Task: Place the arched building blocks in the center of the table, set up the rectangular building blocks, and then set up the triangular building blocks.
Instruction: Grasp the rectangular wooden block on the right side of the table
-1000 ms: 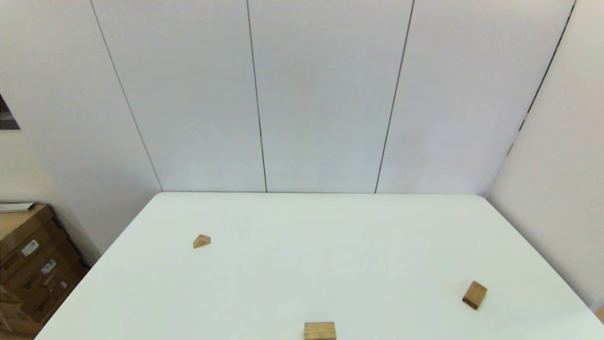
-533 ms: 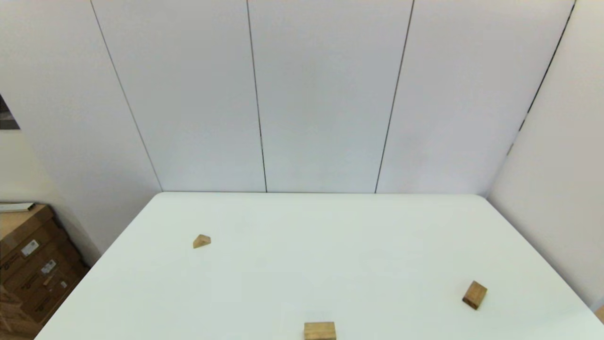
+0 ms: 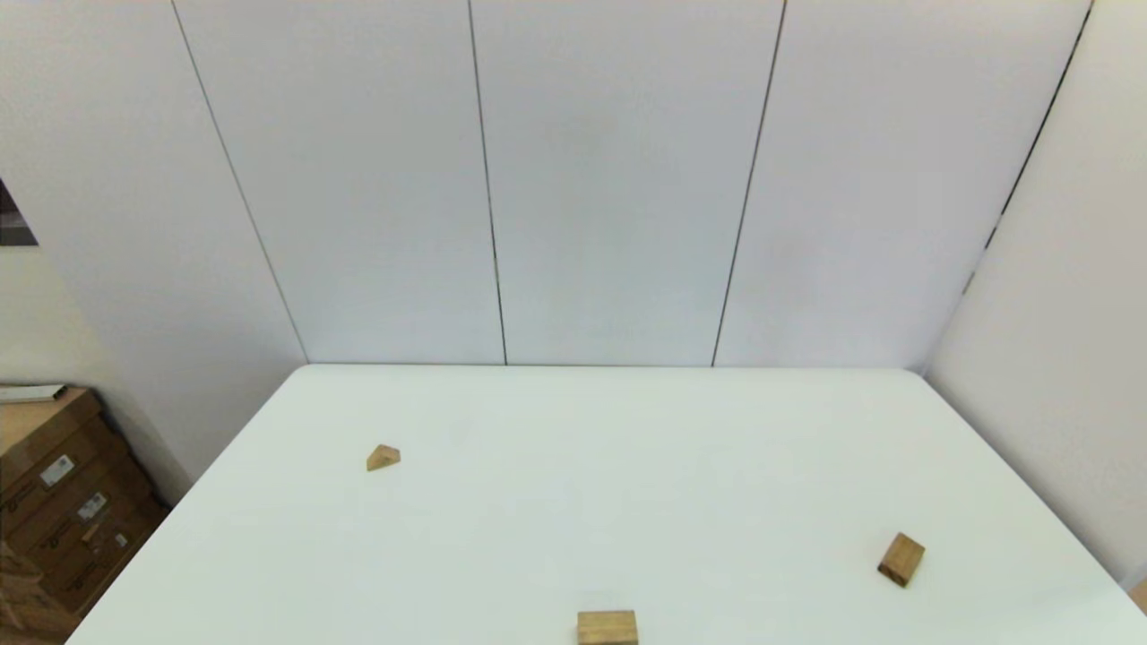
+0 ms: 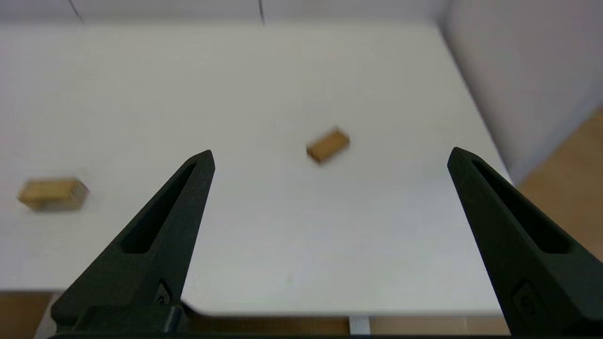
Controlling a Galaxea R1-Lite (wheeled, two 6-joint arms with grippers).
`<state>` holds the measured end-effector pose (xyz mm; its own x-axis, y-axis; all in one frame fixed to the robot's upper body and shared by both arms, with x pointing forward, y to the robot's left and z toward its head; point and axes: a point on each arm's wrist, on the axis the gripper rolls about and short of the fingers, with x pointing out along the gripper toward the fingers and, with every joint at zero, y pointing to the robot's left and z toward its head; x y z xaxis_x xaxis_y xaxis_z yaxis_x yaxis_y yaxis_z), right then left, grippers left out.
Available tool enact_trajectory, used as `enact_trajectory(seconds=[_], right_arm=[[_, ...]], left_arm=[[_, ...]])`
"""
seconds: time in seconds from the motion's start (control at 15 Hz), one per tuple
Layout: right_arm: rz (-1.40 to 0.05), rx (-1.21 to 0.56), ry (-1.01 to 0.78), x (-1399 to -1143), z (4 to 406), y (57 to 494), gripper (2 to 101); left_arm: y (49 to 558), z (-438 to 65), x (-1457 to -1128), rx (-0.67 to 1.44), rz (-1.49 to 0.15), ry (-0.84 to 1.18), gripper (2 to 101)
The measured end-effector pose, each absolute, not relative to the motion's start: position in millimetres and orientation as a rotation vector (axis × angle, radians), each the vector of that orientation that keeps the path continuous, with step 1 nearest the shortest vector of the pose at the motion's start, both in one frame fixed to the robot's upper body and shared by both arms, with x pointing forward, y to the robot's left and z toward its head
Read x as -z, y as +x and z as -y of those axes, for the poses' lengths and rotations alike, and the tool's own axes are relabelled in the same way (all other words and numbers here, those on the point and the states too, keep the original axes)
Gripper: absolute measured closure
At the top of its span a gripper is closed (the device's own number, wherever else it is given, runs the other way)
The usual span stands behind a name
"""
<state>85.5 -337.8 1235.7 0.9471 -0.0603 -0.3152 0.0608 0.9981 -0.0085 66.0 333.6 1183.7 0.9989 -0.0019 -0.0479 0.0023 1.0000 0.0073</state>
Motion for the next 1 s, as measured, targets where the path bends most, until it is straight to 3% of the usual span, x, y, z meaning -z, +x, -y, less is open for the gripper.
enact_trajectory(seconds=[0.27, 0.53, 0.8, 1.0], right_arm=[[-0.764, 0.152, -0.006, -1255, 340, 174, 4.3], [-1.097, 0.213, -0.005, -1228, 336, 277, 4.3], [-1.243, 0.274, 0.055, -1185, 314, 357, 4.3], [-1.301, 0.335, 0.127, -1156, 301, 382, 4.3]], left_arm=[[66, -334, -1184, 0.002, -0.048, 0.009, 5.4], [66, -334, -1184, 0.002, -0.049, 0.009, 5.4], [66, -334, -1184, 0.003, -0.048, 0.009, 5.4], [66, -334, -1184, 0.002, -0.049, 0.009, 5.4]])
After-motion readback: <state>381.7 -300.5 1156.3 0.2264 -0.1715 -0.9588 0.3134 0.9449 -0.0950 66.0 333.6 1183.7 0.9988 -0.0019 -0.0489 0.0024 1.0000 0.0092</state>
